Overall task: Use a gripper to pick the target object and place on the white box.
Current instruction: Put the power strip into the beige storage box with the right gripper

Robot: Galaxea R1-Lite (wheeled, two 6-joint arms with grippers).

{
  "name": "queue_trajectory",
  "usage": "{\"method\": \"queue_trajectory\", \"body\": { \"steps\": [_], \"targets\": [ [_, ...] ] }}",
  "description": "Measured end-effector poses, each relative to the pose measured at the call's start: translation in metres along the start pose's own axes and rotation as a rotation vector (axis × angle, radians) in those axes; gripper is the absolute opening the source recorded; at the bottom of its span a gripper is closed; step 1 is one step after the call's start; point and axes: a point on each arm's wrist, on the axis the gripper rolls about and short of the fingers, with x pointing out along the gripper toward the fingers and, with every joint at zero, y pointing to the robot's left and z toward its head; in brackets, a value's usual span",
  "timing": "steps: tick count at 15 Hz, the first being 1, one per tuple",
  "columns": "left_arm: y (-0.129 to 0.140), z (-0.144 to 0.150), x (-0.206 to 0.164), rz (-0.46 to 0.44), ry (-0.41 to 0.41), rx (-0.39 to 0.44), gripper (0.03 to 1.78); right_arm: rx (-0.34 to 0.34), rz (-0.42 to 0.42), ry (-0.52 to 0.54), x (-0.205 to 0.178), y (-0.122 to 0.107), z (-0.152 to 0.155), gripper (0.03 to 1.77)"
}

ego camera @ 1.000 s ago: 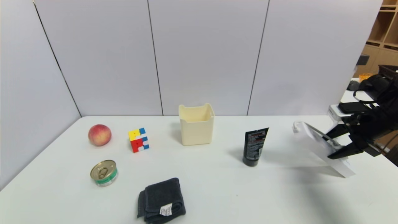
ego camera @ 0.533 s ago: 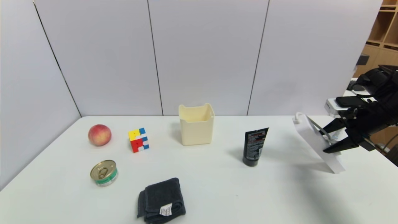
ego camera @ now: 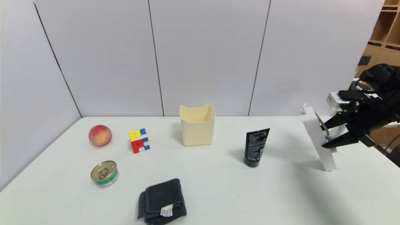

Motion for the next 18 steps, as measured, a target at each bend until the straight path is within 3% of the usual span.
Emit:
{"method": "queue_trajectory", "body": {
  "steps": [18],
  "targets": [
    [0.000, 0.000, 0.000, 0.000, 0.000, 0.000, 1.69, 0.050, -0.040, -0.104, -0.008, -0.009, 0.012, 0.83]
  ]
}}
